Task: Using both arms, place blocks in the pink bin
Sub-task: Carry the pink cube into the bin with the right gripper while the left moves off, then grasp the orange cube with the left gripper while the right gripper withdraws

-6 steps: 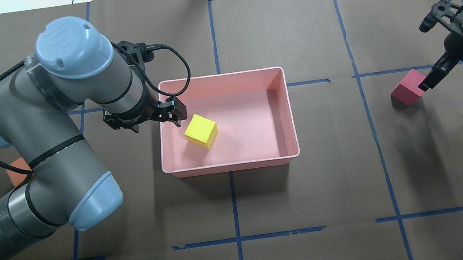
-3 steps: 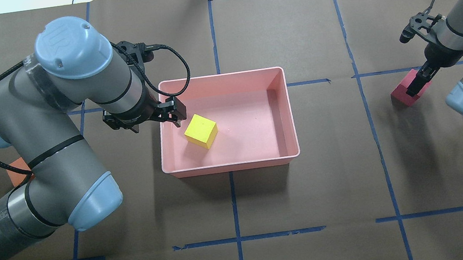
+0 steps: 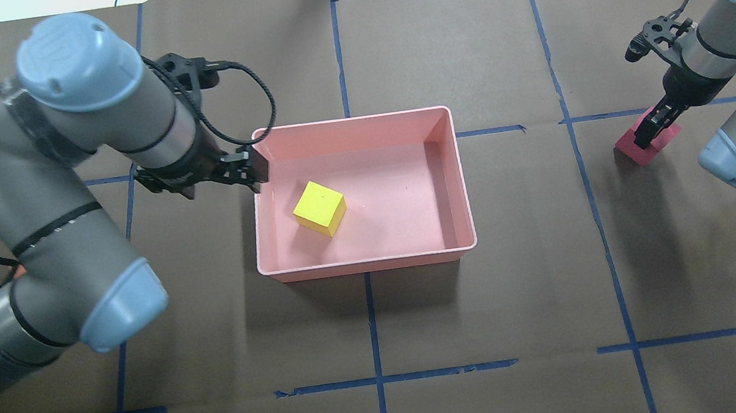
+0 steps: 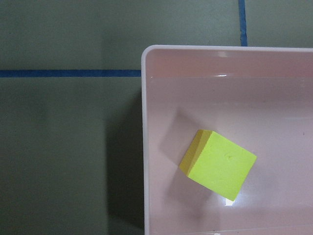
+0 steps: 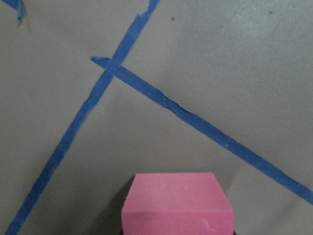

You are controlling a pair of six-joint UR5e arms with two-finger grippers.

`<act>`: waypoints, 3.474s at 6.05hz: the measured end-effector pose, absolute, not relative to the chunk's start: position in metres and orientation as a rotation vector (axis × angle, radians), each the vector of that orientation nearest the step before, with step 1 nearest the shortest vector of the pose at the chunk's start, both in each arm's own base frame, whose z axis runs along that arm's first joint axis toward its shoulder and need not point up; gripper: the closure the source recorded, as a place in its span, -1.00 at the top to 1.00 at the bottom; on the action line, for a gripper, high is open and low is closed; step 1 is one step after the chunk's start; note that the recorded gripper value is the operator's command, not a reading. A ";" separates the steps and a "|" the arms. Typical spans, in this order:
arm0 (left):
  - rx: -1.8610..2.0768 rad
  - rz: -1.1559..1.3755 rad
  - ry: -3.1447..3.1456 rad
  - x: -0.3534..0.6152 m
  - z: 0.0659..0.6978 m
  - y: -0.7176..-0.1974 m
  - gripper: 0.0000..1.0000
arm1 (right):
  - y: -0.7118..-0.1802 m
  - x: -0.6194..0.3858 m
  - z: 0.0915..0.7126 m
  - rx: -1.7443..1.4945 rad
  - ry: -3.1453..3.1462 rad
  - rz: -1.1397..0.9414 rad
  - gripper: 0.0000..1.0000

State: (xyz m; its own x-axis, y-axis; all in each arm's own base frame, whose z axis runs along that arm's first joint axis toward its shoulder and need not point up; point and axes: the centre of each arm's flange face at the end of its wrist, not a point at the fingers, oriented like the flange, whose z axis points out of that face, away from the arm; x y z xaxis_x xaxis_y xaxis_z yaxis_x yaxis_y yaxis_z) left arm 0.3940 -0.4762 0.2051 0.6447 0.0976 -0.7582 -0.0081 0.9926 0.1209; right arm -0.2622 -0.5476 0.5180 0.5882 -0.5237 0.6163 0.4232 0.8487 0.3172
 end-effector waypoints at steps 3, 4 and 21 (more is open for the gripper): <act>0.213 0.299 0.752 0.294 0.309 -0.503 1.00 | -0.534 -0.261 0.432 0.150 -0.846 -0.343 -0.48; 0.228 0.358 0.717 0.265 0.350 -0.497 1.00 | -0.524 -0.271 0.385 0.110 -0.880 -0.228 -0.48; 0.482 0.757 0.837 0.278 0.556 -0.425 -0.31 | -0.423 -0.386 0.187 0.026 -0.807 0.133 1.00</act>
State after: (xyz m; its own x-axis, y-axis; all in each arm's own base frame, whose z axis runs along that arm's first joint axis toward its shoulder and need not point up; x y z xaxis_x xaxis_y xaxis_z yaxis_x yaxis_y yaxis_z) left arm 0.2783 -0.4249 0.5560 0.4392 0.7585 -0.4814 -0.4031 0.6453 0.6489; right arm -0.3856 -0.4235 0.1872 0.6835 0.1088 0.7218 -0.1290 0.9913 -0.0272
